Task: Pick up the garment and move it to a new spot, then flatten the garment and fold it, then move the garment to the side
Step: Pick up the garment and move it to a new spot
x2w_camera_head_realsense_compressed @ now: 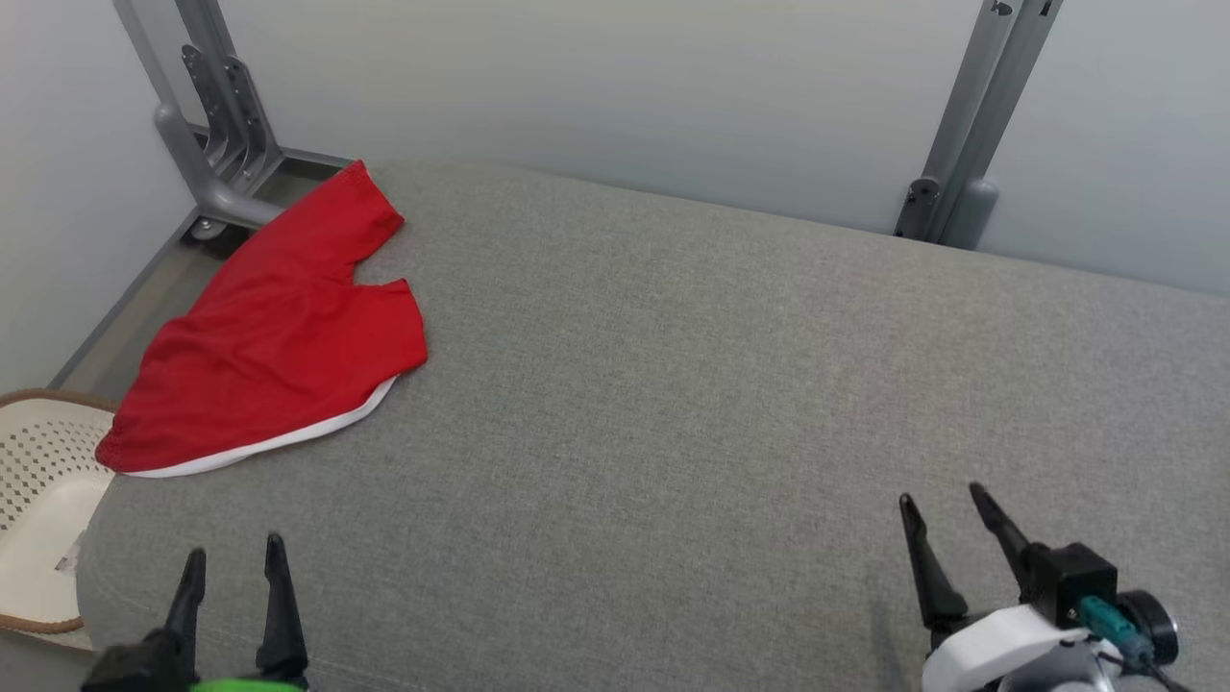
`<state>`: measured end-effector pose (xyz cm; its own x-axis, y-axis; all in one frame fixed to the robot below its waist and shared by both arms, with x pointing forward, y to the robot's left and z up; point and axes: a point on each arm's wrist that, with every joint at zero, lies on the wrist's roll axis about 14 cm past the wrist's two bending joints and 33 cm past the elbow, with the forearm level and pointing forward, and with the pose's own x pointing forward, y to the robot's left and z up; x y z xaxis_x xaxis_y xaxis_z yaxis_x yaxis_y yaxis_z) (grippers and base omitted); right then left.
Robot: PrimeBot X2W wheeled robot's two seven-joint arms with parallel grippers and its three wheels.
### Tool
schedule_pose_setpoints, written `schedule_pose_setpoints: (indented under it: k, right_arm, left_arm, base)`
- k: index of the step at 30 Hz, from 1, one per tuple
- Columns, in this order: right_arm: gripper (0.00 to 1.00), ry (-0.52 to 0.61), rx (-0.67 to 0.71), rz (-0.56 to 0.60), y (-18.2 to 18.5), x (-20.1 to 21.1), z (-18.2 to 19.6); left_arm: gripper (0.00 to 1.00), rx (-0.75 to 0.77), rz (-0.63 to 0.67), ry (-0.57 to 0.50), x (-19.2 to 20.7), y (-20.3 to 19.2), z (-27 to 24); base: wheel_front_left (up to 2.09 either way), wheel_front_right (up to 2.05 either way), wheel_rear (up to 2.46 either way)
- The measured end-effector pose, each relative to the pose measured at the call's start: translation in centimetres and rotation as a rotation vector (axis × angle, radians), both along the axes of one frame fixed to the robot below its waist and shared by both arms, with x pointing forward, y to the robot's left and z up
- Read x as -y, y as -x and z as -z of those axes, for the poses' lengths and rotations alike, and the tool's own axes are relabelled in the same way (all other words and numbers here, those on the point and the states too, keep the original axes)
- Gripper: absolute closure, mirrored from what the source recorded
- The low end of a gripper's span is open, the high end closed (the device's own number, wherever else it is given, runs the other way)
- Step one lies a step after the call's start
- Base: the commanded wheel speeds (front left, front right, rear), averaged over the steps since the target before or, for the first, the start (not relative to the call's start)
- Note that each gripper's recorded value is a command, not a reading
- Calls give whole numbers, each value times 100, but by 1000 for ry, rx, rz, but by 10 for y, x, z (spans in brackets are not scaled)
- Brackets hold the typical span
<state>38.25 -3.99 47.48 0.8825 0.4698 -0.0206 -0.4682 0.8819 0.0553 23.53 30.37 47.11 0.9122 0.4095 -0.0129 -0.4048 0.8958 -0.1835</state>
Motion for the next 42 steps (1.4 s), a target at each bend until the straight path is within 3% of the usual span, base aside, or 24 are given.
schedule_pose_setpoints:
  k: [7,14,23,29,30,31,32,42]
  right_arm:
    - [0,45,116,-5,-60,13,-21]
    - [0,77,107,32,-113,39,8]
    - [0,98,-24,37,-129,52,83]
    - [0,91,-59,72,-131,65,103]
    - [0,87,-62,84,-131,68,103]
    - [0,88,-62,91,-130,71,103]
    - [0,90,-64,99,-130,73,104]
    - [0,56,-92,142,-113,73,90]
  left_arm:
    - [0,36,25,13,-13,-78,-18]
    - [0,-142,3,61,-44,-146,29]
    - [0,-466,-101,182,-70,-172,124]
    - [0,-549,-87,190,-72,-187,153]
    - [4,-557,-82,192,-70,-188,157]
    - [67,-563,-77,190,-69,-189,159]
    - [100,-565,-70,192,-68,-190,161]
    - [100,-475,0,174,-48,-189,139]
  base:
    - [0,0,0]
    - [0,0,0]
    - [0,0,0]
    - [0,0,0]
    - [0,0,0]
    - [0,0,0]
    - [0,0,0]
    - [0,0,0]
